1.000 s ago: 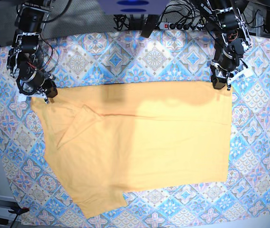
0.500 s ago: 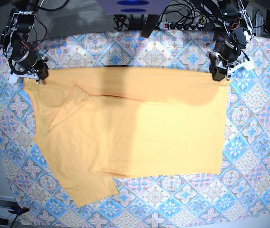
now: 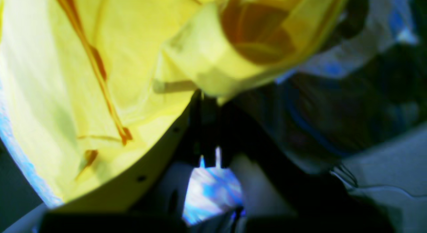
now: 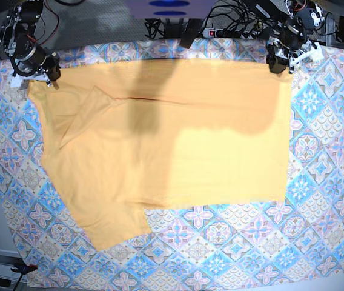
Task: Fold the T-shirt properly
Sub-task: 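Pull both held shoulders away from the hem to straighten the shirt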
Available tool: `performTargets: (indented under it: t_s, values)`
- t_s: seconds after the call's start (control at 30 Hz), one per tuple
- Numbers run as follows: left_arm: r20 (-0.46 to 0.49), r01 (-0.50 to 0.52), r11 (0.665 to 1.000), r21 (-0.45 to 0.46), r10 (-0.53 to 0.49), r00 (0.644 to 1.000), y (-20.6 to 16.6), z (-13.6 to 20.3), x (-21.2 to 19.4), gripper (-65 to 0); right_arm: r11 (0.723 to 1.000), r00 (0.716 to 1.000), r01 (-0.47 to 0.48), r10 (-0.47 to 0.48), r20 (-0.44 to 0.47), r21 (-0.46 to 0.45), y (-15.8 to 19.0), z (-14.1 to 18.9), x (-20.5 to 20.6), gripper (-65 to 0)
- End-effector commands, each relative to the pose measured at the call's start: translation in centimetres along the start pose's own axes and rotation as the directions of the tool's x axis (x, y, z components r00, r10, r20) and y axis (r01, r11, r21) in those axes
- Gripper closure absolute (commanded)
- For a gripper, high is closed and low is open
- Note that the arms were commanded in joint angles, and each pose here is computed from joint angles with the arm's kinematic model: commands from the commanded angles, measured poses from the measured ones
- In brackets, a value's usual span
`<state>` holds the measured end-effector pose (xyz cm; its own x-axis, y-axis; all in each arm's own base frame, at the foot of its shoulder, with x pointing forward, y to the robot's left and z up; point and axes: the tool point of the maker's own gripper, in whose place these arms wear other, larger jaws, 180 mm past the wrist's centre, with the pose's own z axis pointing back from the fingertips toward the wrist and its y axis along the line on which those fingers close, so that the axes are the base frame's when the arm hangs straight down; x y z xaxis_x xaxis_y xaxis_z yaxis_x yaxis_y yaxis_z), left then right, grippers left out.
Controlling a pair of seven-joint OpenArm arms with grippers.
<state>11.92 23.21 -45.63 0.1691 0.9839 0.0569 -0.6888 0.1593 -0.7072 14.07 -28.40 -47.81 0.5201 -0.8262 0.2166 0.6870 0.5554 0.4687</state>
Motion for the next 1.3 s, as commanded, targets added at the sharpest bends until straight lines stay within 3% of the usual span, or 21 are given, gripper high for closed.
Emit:
performTargets:
  t_s: [0.0, 0.4, 1.27]
  values:
    - [0.018, 0.013, 1.000, -0.021, -0.013, 1.000, -0.6, 0.5, 0.6, 0.0, 1.000, 0.999, -0.023, 0.023, 0.038, -0.002, 0.0, 0.6, 1.4, 0.0]
    - [0.007, 0.049, 0.999, 0.017, -0.050, 0.999, 0.5, 3.8, -0.6, 0.0, 0.999, 1.000, -0.026, 0.027, 0.011, -0.039, -1.7, 1.4, 0.1, 0.0]
    - [-0.003, 0.048, 0.996, 0.075, -0.048, 0.999, 2.6, 5.2, -0.9, 0.0, 0.996, 0.999, -0.048, 0.048, -0.005, -0.076, -3.1, 2.8, -1.1, -0.7]
